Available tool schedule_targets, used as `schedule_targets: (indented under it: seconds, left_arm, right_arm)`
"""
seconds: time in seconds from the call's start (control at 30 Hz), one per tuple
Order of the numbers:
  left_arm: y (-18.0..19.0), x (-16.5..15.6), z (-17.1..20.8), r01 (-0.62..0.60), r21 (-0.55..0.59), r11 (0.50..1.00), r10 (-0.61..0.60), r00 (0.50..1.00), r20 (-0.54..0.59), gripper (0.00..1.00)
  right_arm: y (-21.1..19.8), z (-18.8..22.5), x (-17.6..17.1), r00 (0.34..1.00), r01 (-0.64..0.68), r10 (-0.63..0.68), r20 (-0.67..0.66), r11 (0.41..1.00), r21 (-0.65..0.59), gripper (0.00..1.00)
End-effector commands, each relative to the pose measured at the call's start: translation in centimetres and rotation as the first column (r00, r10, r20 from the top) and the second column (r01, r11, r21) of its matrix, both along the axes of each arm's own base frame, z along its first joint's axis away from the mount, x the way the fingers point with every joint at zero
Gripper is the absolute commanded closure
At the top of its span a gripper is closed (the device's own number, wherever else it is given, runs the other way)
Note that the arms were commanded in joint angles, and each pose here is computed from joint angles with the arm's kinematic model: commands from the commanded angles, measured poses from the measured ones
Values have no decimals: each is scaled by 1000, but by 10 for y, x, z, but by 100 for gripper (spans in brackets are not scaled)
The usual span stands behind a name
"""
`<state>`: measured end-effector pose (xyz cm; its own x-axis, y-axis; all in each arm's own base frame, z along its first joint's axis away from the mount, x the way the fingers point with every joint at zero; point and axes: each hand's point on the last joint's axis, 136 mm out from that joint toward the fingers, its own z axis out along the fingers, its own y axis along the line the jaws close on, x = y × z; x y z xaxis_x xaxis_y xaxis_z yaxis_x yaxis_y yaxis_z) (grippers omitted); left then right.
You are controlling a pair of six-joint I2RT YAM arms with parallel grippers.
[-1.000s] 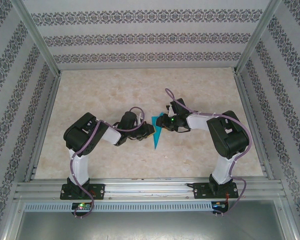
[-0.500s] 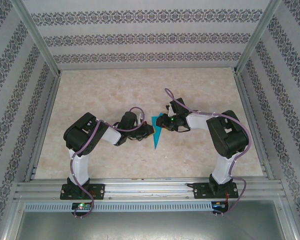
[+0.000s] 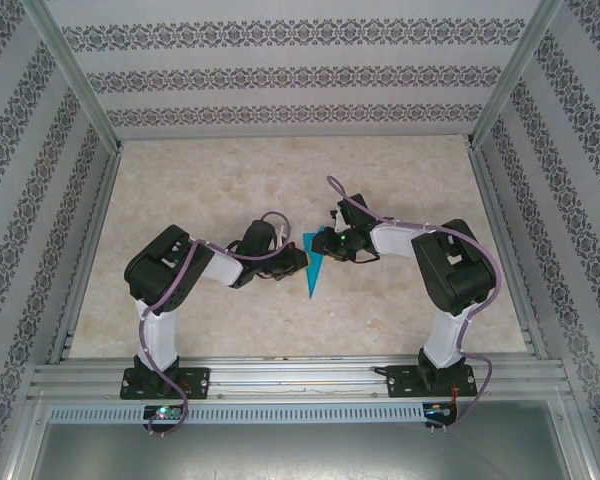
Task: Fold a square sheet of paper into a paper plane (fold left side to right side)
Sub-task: Fold the wing for the fifth time at the center of the table.
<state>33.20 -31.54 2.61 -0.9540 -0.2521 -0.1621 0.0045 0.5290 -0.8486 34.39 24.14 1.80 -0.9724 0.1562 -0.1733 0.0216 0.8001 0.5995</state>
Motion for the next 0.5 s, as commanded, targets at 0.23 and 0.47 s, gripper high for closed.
schedule_targets:
  seconds: [0.23, 0.47]
  left_arm:
    - [23, 10, -13, -37, 112, 993, 38, 999, -5, 96]
    - [27, 13, -13, -42, 132, 990, 42, 999, 1, 96]
  right_arm:
    - [-12, -48, -26, 994, -31, 17, -108, 990, -134, 61]
    - [-12, -50, -27, 993, -36, 20, -113, 989, -142, 61]
